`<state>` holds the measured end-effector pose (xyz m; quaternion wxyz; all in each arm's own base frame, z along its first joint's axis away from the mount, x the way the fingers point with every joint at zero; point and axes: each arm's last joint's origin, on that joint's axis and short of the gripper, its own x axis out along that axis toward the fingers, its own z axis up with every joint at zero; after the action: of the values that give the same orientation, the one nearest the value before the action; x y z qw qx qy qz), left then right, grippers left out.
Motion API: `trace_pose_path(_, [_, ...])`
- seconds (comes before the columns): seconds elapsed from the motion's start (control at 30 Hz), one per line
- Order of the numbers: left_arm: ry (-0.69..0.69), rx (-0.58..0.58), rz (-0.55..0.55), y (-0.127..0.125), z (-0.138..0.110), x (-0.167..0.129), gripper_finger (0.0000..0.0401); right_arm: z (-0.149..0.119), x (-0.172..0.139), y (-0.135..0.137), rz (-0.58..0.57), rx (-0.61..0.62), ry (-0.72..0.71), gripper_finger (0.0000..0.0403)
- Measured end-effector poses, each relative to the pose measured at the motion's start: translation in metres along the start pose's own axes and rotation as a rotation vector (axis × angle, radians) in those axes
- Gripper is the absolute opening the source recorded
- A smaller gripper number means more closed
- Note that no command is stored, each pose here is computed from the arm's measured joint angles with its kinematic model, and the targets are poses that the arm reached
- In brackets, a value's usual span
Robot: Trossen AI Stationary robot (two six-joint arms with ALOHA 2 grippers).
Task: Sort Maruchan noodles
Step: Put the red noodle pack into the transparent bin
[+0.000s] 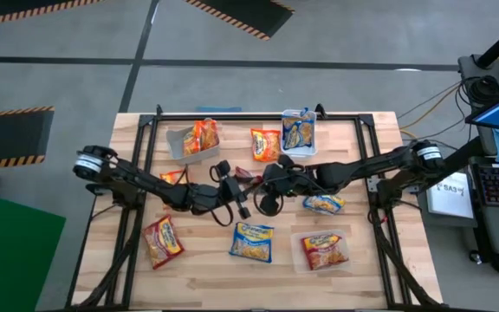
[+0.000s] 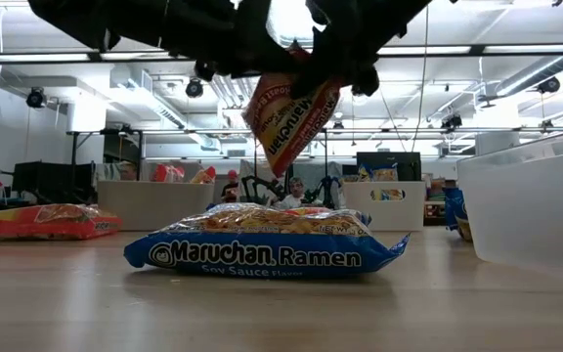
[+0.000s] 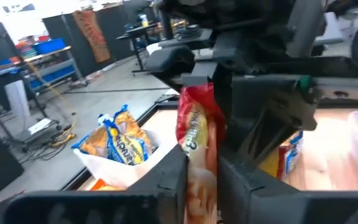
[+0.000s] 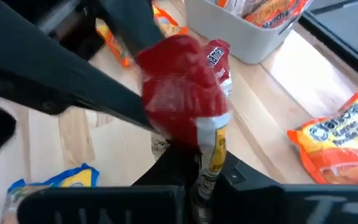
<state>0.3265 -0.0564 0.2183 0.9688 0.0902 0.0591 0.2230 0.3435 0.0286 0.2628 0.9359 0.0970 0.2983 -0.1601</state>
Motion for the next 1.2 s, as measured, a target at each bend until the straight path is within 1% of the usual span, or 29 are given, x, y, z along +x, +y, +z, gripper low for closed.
trace_pose_path(0.17, [0.009, 0.058, -0.024, 0.007, 0.012, -0.008, 0.0116, 0.005, -0.007, 0.000, -0.009, 0.032, 0.057, 0.0015])
trace_pose_path(0.33, [0.039, 0.163, -0.026, 0.021, 0.025, -0.022, 0.0181, 0.014, -0.016, 0.001, 0.028, 0.095, 0.126, 0.0014])
trace_pose_path(0.5, [0.061, 0.246, -0.029, 0.036, 0.038, -0.038, 0.0219, 0.028, -0.033, 0.003, 0.054, 0.214, 0.227, 0.0014])
trace_pose_path(0.6, [0.084, 0.269, -0.032, 0.045, 0.042, -0.048, 0.0228, 0.036, -0.045, 0.003, 0.075, 0.323, 0.301, 0.0013])
trace_pose_path(0.73, [0.118, 0.269, -0.039, 0.051, 0.043, -0.055, 0.0230, 0.039, -0.057, 0.004, 0.094, 0.523, 0.436, 0.0013])
trace_pose_path(0.8, [0.137, 0.278, -0.043, 0.053, 0.042, -0.057, 0.0230, 0.035, -0.060, 0.007, 0.097, 0.628, 0.516, 0.0013])
trace_pose_path(0.93, [0.185, 0.293, -0.051, 0.053, 0.036, -0.058, 0.0228, 0.018, -0.069, 0.021, 0.057, 0.821, 0.697, 0.0013])
trace_pose_path(1.03, [0.195, 0.298, -0.053, 0.052, 0.034, -0.057, 0.0224, 0.003, -0.078, 0.035, -0.001, 0.911, 0.816, 0.0013])
trace_pose_path(1.1, [0.196, 0.299, -0.054, 0.052, 0.034, -0.058, 0.0224, -0.006, -0.087, 0.045, -0.052, 0.949, 0.882, 0.0013])
trace_pose_path(1.2, [0.199, 0.301, -0.055, 0.052, 0.033, -0.058, 0.0224, -0.022, -0.099, 0.060, -0.129, 0.974, 0.913, 0.0013])
